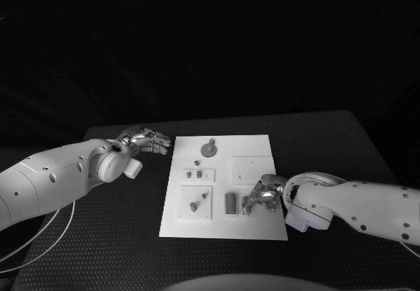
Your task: Assemble the parts on the task board
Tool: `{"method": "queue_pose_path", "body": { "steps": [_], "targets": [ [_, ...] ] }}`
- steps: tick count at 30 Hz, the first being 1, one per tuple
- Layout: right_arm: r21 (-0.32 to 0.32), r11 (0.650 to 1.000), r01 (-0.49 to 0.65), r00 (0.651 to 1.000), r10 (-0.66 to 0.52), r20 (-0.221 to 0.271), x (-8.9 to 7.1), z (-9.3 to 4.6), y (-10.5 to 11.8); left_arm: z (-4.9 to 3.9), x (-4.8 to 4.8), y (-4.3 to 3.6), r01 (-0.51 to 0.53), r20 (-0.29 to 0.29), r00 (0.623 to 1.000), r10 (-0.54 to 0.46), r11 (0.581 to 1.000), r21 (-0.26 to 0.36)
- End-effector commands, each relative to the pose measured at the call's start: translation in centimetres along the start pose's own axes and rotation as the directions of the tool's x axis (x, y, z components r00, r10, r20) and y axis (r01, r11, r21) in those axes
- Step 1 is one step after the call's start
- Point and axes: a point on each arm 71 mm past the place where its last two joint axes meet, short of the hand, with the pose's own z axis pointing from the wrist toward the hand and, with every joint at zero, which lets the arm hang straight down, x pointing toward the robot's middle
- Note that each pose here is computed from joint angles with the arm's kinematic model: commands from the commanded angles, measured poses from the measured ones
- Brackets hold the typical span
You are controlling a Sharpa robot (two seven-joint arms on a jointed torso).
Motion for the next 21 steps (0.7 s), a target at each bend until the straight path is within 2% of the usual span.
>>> {"method": "queue_pose_path", "body": {
  "steps": [1,15,21],
  "targets": [
    [0.006,1.0,0.011,0.999,-0.011,-0.038,0.22,0.16,-0.09,0.07,0.28,-0.15,0.006,-0.019,1.0,-0.006,1.0,0.007],
    [0.01,0.999,0.036,0.997,-0.035,-0.062,0.51,0.44,0.1,0.03,0.21,-0.12,0.006,-0.017,1.0,-0.006,1.0,0.006],
    [0.012,0.999,0.035,0.998,-0.034,-0.057,0.49,0.64,0.03,0.03,0.24,-0.13,0.006,-0.019,1.0,-0.006,1.0,0.007]
  ]
}}
